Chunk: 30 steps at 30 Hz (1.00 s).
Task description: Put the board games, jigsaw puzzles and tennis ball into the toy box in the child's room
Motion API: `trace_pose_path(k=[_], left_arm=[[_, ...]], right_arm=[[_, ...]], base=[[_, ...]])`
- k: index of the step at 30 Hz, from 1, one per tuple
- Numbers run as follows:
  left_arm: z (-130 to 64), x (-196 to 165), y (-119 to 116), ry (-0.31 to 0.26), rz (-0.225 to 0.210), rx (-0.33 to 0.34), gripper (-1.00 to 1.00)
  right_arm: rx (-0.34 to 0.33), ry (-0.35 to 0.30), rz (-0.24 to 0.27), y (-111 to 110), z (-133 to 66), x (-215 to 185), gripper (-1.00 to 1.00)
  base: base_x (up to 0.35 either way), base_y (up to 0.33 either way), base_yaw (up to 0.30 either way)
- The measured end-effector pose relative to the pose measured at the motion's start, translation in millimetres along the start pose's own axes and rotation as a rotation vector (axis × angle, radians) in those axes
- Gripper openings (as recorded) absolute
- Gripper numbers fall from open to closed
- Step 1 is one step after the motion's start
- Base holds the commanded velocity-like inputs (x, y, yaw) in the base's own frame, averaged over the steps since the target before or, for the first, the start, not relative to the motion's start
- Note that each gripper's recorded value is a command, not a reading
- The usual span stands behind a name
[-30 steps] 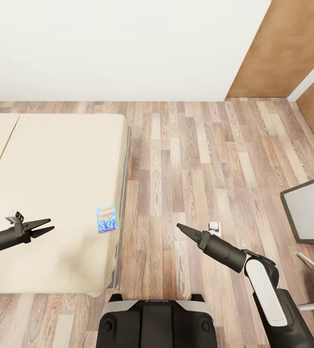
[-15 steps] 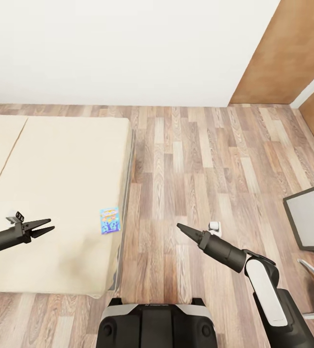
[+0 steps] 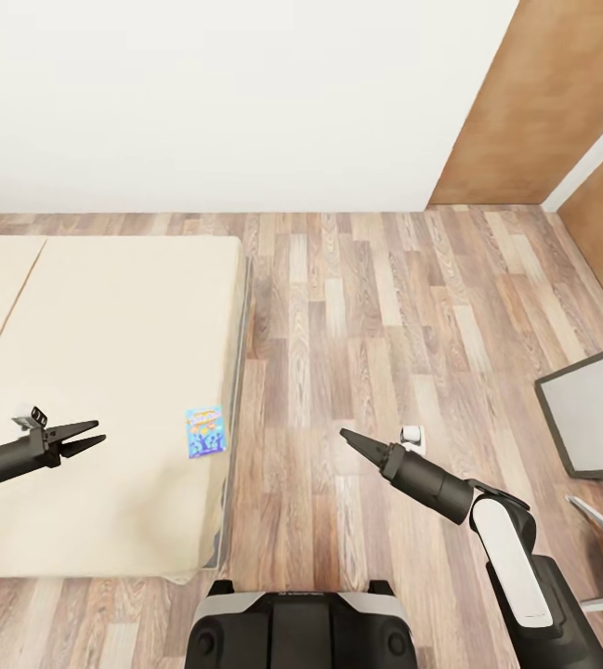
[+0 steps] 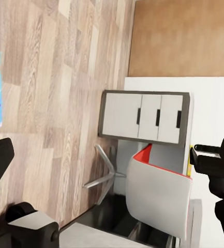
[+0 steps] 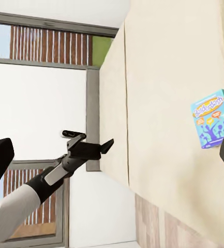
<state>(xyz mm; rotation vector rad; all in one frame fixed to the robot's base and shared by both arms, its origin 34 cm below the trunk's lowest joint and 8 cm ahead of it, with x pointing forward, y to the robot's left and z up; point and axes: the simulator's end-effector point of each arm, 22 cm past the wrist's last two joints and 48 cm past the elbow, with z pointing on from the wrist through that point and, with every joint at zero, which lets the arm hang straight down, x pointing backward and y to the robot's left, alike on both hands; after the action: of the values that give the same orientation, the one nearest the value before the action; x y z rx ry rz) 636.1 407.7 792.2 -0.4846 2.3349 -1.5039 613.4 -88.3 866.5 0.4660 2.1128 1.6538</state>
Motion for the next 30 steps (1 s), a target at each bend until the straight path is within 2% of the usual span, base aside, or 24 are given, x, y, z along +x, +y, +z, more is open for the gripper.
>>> trace_pose_path(k=[12,30], left_arm=[[2.9,0.5,-2.8,0.000,0.001,0.008,1.00],[0.3,-5.1,-16.5,-0.010,0.023,0.021,1.00]], right_arm=[[-0.001,-0.002,-0.004,2.1,-0.1,-1.0,1.00],[-0.020,-0.008,-0.028,17.6,-0.6,-5.4,1.00]], base=[[0.000,0.000,-0.027],[0.000,0.000,-0.006]])
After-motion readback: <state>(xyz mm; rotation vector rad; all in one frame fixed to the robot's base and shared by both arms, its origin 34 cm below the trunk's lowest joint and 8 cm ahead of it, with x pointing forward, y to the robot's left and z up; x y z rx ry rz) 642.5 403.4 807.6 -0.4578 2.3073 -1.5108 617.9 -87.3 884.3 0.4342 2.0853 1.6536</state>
